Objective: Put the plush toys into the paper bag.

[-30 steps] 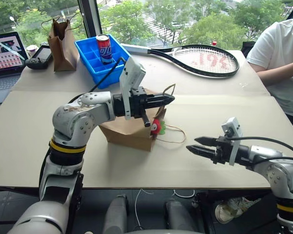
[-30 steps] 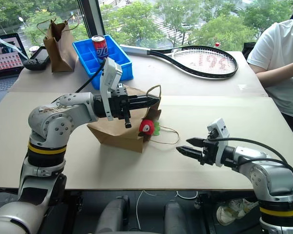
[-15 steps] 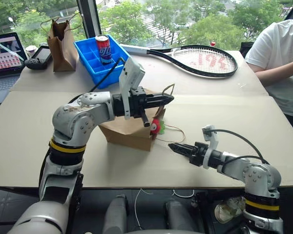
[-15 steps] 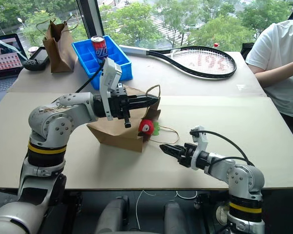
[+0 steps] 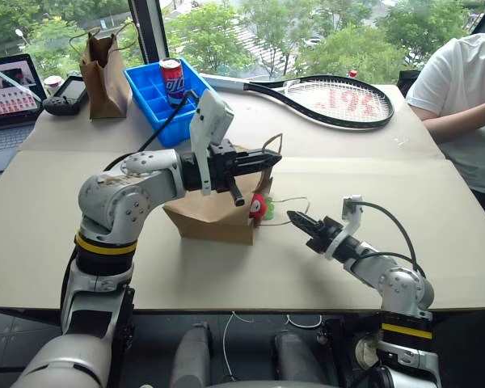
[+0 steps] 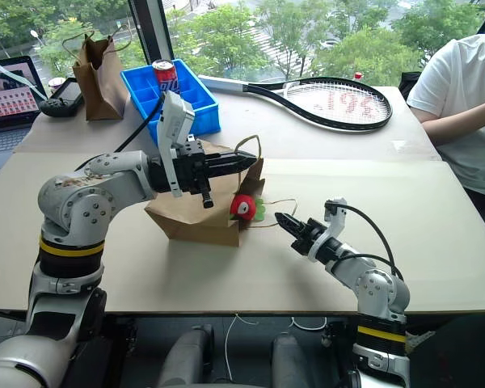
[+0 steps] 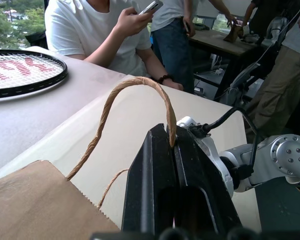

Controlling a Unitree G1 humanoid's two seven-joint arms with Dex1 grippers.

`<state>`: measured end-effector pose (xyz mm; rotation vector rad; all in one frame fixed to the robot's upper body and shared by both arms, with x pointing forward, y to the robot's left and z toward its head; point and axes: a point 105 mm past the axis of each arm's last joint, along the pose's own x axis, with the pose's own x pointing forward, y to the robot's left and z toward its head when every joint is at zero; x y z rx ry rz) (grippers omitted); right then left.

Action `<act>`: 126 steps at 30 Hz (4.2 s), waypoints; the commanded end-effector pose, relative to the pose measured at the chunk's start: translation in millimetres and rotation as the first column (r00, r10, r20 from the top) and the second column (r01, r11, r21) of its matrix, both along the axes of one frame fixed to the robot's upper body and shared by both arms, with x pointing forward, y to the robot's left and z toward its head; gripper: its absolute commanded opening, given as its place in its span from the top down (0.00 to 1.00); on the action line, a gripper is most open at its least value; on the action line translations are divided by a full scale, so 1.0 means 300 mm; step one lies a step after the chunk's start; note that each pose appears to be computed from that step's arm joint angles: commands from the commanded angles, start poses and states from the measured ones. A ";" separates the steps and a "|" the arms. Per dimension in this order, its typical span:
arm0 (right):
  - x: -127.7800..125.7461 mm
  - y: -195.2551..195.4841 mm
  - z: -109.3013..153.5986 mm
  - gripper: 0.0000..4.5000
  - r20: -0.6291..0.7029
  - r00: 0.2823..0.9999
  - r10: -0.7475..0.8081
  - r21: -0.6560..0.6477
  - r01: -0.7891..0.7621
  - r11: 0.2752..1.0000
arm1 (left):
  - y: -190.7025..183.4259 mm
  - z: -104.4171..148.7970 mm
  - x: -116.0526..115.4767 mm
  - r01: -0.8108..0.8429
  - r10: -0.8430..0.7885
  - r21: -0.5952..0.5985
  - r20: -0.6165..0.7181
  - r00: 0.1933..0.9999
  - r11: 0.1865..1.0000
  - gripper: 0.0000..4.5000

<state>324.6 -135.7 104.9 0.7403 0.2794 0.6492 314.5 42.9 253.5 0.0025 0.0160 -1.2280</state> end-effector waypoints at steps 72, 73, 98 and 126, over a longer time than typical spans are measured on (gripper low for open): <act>-0.069 0.184 0.275 0.99 0.417 0.765 0.490 -0.739 -0.028 0.673 | 0.218 -0.157 -0.135 -0.087 0.087 0.007 0.028 0.996 0.996 0.00; -0.066 0.190 0.272 0.99 0.419 0.766 0.488 -0.737 -0.027 0.675 | 0.213 -0.159 -0.141 -0.076 0.075 0.010 0.024 0.997 0.997 0.00; -0.076 0.253 0.261 0.99 0.413 0.771 0.485 -0.708 -0.064 0.704 | 0.194 -0.195 -0.180 -0.036 0.036 0.052 0.005 0.999 0.998 0.00; -0.113 0.336 0.237 1.00 0.395 0.763 0.512 -0.668 -0.144 0.730 | 0.139 -0.200 -0.056 -0.214 0.214 -0.007 -0.002 0.977 0.977 0.98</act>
